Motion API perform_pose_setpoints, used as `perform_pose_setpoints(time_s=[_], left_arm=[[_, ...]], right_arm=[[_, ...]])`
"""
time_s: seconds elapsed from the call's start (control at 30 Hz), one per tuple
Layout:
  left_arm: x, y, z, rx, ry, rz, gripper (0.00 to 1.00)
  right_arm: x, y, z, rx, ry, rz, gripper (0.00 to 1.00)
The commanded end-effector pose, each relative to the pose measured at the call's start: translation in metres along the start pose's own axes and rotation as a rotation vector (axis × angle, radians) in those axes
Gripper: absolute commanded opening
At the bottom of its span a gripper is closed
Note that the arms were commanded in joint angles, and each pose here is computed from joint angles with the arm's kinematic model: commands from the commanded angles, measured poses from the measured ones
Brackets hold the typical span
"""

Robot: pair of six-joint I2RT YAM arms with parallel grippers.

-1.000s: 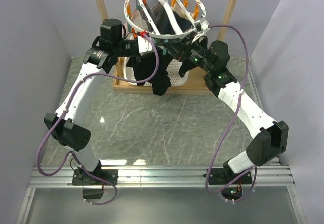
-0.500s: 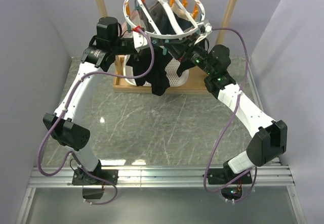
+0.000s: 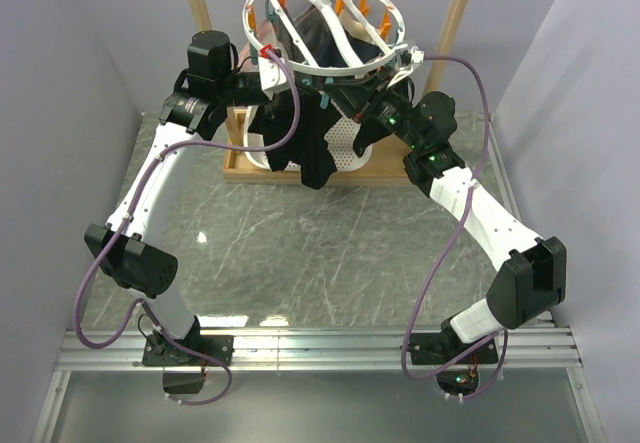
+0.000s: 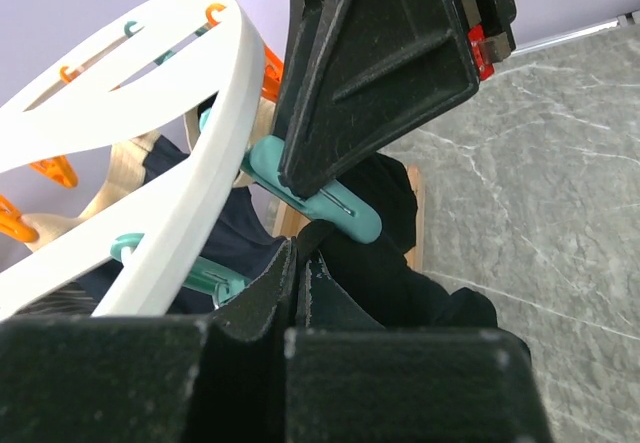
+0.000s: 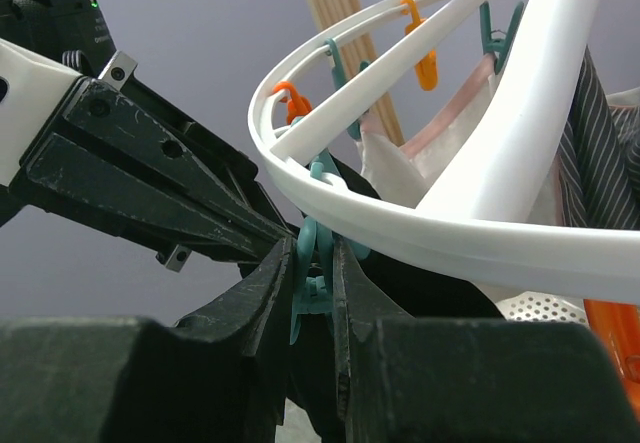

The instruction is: Clip the underwear to the hanger

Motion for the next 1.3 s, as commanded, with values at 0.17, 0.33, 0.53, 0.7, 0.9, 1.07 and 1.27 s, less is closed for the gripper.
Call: perform_pose_setpoints(time_s=[0.17, 0.33, 0.53, 0.7, 0.9, 1.07, 1.27], left_arm=[[-0.025, 0.003, 0.007, 0.002, -0.045, -0.076, 0.0], [-0.026, 0.004, 0.008, 0.0, -0.032, -0.085, 0.0], [-0.027, 0.005, 0.01, -0.004, -0.029, -0.089, 0.0], [-0.026, 0.004, 0.011, -0.004, -0.012, -0.096, 0.0], [-0.027, 0.005, 0.011, -0.02, 0.027, -0.111, 0.0], [-0.025, 0.004, 0.007, -0.015, 0.089, -0.122, 0.0], [-0.024, 0.004, 0.004, -0.013, 0.143, -0.127, 0.0]], right_arm=[[0.017, 0.003, 0.014, -0.099, -0.068, 0.061, 0.04], [0.019, 0.002, 0.014, -0.103, -0.091, 0.061, 0.16], [0.018, 0.002, 0.016, -0.114, -0.112, 0.062, 0.24], [0.017, 0.002, 0.015, -0.11, -0.121, 0.052, 0.19], [0.011, 0.0, 0.013, -0.09, -0.176, 0.011, 0.05], [0.007, -0.002, 0.01, -0.069, -0.228, -0.024, 0.02], [0.005, 0.0, 0.008, -0.071, -0.278, -0.089, 0.01]])
Point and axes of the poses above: each gripper's point midway between its finger pads, its own y axis back along the fingers, its own z axis along the line the jaws close on, x = y × z, the point moved 5 cm from there along y, back along the fingers, and after that the axes turned 1 degree about -y, right-handed, at the moved point
